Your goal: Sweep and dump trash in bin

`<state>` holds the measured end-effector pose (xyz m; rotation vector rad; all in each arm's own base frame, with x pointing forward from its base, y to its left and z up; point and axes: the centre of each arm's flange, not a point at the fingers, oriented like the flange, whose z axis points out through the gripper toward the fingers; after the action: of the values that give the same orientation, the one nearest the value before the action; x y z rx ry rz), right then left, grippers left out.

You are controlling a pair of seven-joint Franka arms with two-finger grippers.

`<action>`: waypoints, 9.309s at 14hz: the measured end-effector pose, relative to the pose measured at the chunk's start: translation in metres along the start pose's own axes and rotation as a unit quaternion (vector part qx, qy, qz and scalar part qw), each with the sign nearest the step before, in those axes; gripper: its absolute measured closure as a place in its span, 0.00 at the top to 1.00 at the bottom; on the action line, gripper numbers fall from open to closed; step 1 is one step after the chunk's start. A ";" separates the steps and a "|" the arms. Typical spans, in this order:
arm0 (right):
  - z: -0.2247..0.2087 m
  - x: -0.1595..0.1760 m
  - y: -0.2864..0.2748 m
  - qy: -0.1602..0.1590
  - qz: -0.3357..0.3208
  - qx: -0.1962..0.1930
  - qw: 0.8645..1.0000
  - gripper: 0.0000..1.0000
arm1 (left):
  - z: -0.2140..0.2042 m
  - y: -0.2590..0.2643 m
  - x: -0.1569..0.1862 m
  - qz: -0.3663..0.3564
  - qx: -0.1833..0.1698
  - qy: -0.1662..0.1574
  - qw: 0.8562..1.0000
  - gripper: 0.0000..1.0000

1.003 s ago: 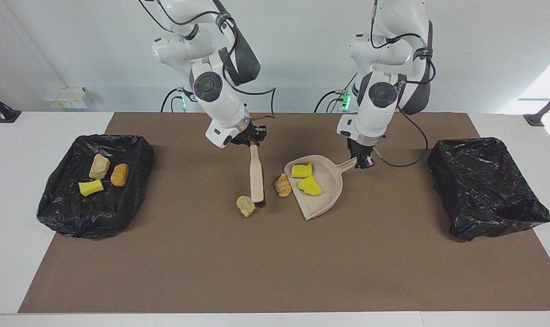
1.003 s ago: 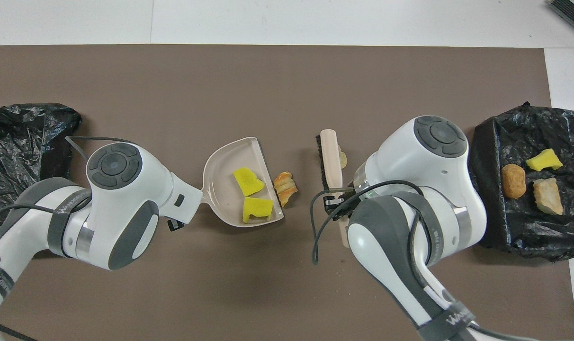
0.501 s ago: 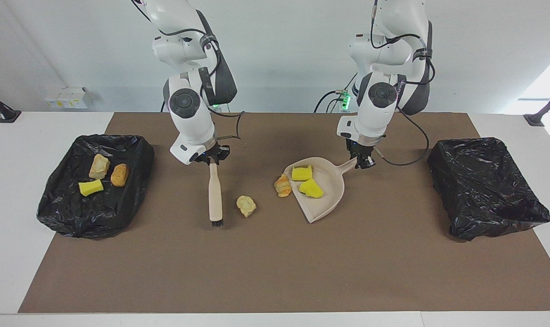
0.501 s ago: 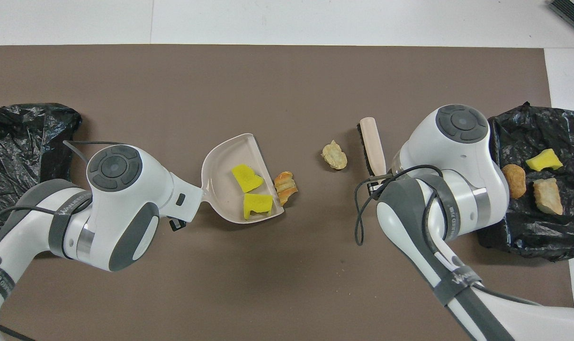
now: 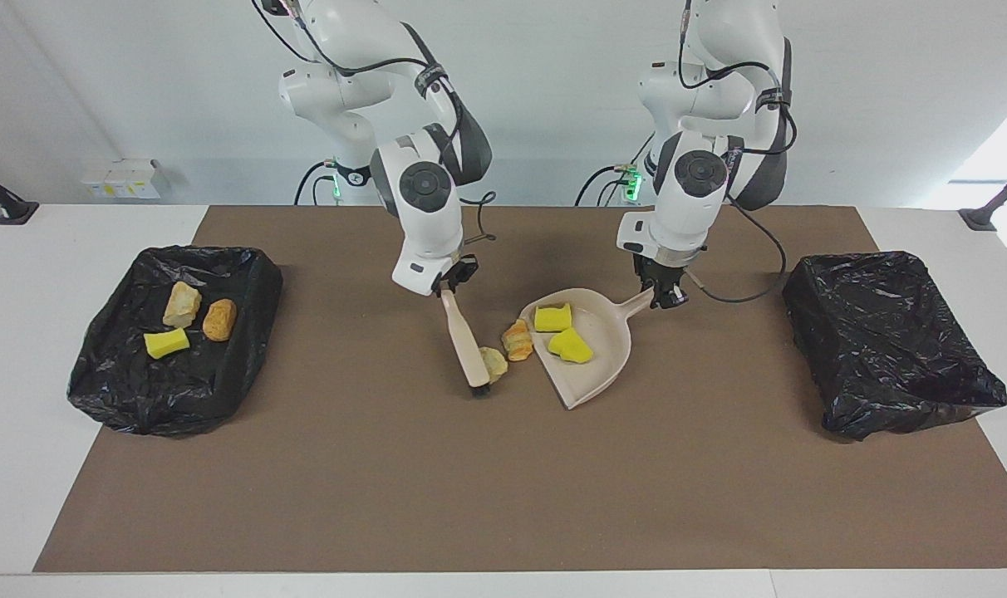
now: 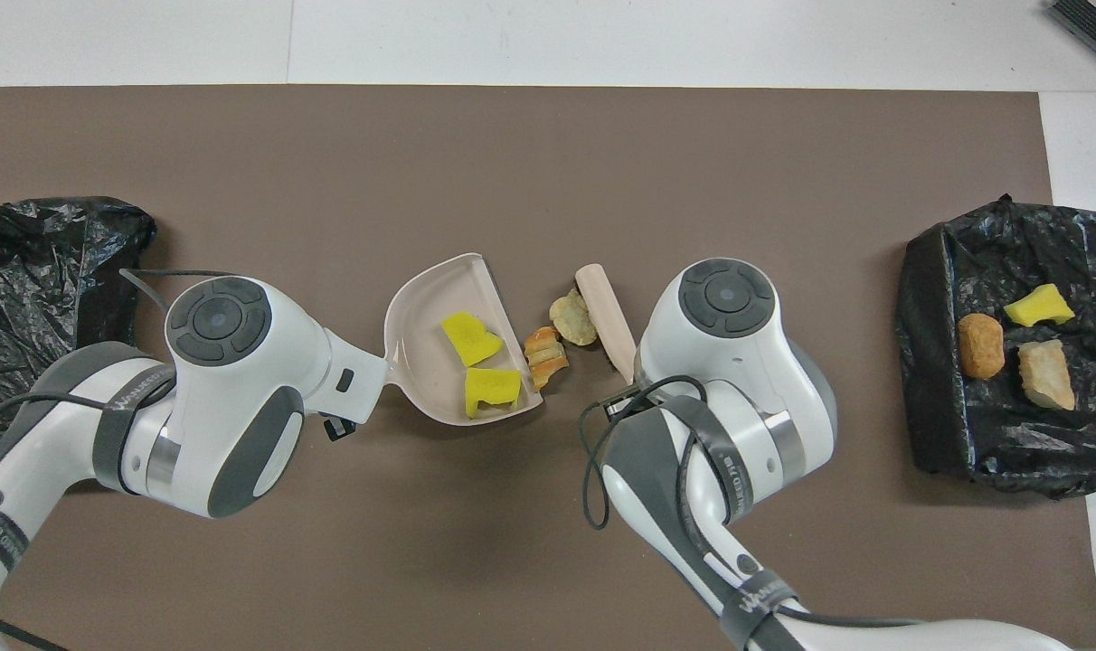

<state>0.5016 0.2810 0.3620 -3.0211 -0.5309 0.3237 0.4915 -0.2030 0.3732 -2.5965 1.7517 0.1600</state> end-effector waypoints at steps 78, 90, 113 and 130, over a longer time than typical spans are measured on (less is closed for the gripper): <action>0.060 -0.124 -0.226 -0.006 0.152 -0.026 0.988 0.87 | -0.152 -0.199 -0.500 -0.243 -0.055 0.032 0.968 0.31; -0.113 -0.086 -0.119 -0.033 0.086 -0.023 0.996 1.00 | -0.154 -0.239 -0.508 -0.104 0.023 -0.118 0.987 0.31; -0.230 -0.076 0.222 0.078 0.028 -0.077 0.994 1.00 | -0.172 -0.269 -0.388 0.216 0.081 -0.340 0.912 0.31; -0.252 -0.100 0.284 0.099 0.221 -0.040 0.969 1.00 | -0.189 -0.242 -0.314 0.212 0.118 -0.451 0.859 0.31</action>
<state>0.5578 -0.0253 0.6011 -3.1727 0.1541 0.0150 0.6144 0.1669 0.5763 -1.4822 1.7165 0.9159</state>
